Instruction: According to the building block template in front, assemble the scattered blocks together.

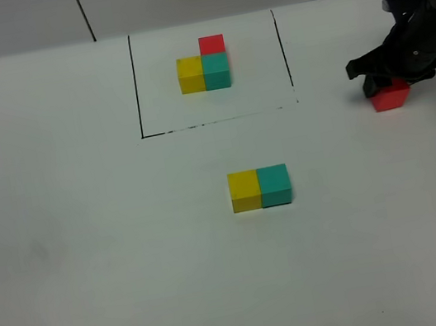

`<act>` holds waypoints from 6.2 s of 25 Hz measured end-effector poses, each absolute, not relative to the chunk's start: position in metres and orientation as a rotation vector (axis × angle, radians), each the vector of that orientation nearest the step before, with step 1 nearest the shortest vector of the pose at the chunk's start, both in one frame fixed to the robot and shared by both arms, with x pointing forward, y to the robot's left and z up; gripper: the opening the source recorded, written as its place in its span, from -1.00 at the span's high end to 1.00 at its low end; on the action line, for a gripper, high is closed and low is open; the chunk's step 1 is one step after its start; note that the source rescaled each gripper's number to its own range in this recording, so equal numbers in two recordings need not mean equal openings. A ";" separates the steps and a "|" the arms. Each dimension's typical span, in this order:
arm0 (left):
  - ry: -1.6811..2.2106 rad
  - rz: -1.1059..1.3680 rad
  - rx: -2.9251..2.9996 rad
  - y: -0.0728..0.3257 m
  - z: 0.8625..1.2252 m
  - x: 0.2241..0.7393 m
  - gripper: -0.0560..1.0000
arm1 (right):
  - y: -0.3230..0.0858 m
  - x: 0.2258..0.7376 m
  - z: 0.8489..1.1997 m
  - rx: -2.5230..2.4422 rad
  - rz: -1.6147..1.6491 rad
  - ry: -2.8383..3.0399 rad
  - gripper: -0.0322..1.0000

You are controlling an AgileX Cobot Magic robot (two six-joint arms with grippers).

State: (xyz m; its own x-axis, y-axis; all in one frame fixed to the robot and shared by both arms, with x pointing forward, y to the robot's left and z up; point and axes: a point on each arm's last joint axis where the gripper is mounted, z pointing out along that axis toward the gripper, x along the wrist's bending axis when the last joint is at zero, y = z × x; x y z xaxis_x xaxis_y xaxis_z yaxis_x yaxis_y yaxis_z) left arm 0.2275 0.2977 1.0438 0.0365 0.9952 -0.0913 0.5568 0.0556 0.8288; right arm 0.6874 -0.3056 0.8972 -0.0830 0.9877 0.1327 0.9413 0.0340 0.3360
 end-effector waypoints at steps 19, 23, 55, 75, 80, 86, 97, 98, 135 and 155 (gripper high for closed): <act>1.610 0.766 1.590 0.298 1.044 0.228 -0.78 | -0.127 0.655 0.913 2.124 0.427 2.085 0.90; 1.610 0.766 1.590 0.298 1.044 0.228 -0.78 | -0.117 0.650 0.913 2.132 0.429 2.104 0.90; 1.608 0.768 1.593 0.298 1.044 0.228 -0.78 | -0.098 0.643 0.888 2.047 0.358 2.186 0.90; 1.608 0.768 1.593 0.298 1.044 0.228 -0.78 | -0.095 0.634 0.884 2.055 0.405 2.166 0.90; 1.608 0.768 1.593 0.298 1.044 0.228 -0.78 | -0.090 0.632 0.885 2.064 0.409 2.160 0.90; 1.608 0.767 1.592 0.298 1.044 0.228 -0.78 | -0.091 0.631 0.885 2.068 0.386 2.145 0.90; 1.609 0.767 1.591 0.298 1.044 0.228 -0.78 | -0.092 0.627 0.885 2.070 0.327 2.151 0.90; 1.609 0.767 1.591 0.298 1.044 0.228 -0.78 | -0.092 0.627 0.885 2.070 0.327 2.150 0.90; 1.610 0.766 1.590 0.298 1.044 0.228 -0.78 | -0.091 0.627 0.891 1.987 0.362 2.203 -0.83; 1.610 0.766 1.590 0.298 1.044 0.228 -0.78 | -0.230 0.656 0.984 1.958 0.420 2.010 -1.00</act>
State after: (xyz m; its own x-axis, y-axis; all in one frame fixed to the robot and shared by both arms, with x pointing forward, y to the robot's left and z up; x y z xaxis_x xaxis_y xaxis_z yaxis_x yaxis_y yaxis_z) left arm 0.2275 0.2977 1.0438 0.0362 0.9951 -0.0918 0.5568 0.0562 0.8288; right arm 0.6562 -0.2297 0.9839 -0.0233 0.9996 -0.0130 0.9108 0.0266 0.4119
